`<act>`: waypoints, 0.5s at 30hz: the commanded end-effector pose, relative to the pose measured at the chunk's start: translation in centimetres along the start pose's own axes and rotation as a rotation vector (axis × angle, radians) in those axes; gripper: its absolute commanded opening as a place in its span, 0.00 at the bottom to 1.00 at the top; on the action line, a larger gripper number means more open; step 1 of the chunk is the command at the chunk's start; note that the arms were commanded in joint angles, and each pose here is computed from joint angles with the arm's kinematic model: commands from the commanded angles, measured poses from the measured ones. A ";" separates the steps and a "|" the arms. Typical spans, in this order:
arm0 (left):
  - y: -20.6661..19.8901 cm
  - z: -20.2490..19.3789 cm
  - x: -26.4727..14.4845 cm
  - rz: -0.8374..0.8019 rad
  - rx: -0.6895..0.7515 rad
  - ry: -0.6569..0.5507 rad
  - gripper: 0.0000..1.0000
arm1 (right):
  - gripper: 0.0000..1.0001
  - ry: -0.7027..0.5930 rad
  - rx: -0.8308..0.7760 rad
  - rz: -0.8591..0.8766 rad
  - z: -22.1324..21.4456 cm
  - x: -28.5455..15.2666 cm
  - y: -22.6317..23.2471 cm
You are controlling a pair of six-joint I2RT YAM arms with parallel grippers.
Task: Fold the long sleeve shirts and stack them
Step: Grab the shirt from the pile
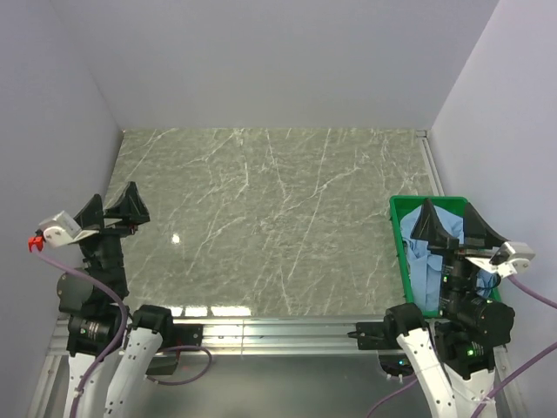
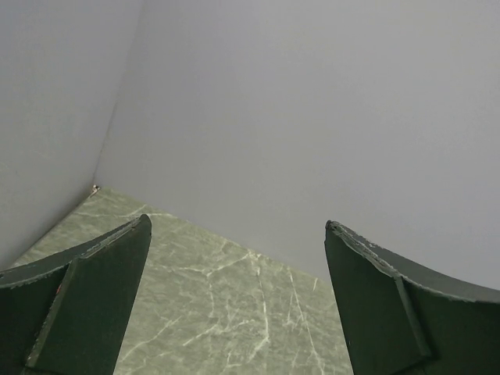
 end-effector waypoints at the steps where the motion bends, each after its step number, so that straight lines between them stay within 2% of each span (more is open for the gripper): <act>1: -1.2 -0.8 0.7 -0.048 -0.012 0.037 0.99 | 1.00 0.021 0.036 -0.083 -0.1 0.7 -0.8; 5: -1.9 -2.4 1.3 -0.071 -0.005 0.103 0.99 | 1.00 0.065 0.077 -0.181 -1.0 1.3 -1.9; 8: -2.7 -3.9 1.9 -0.100 0.007 0.163 0.99 | 1.00 0.170 0.065 -0.245 -2.8 1.9 -2.4; 12: -3.6 -6.7 2.6 -0.138 0.047 0.263 0.99 | 1.00 0.339 0.054 -0.471 -6.7 2.0 -5.1; 15: -3.8 -8.0 2.7 -0.152 0.074 0.295 0.99 | 1.00 0.435 0.023 -0.637 -8.7 1.8 -6.9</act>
Point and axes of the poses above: each gripper's point midway between its finger pads, its own x axis out along the fingers, its own y axis along the line the jaws close on, z = x × y, the point moved 1 cm from there along -x, back along the fingers, and after that the axes turned 14 degrees about x, right-handed, at the moved point
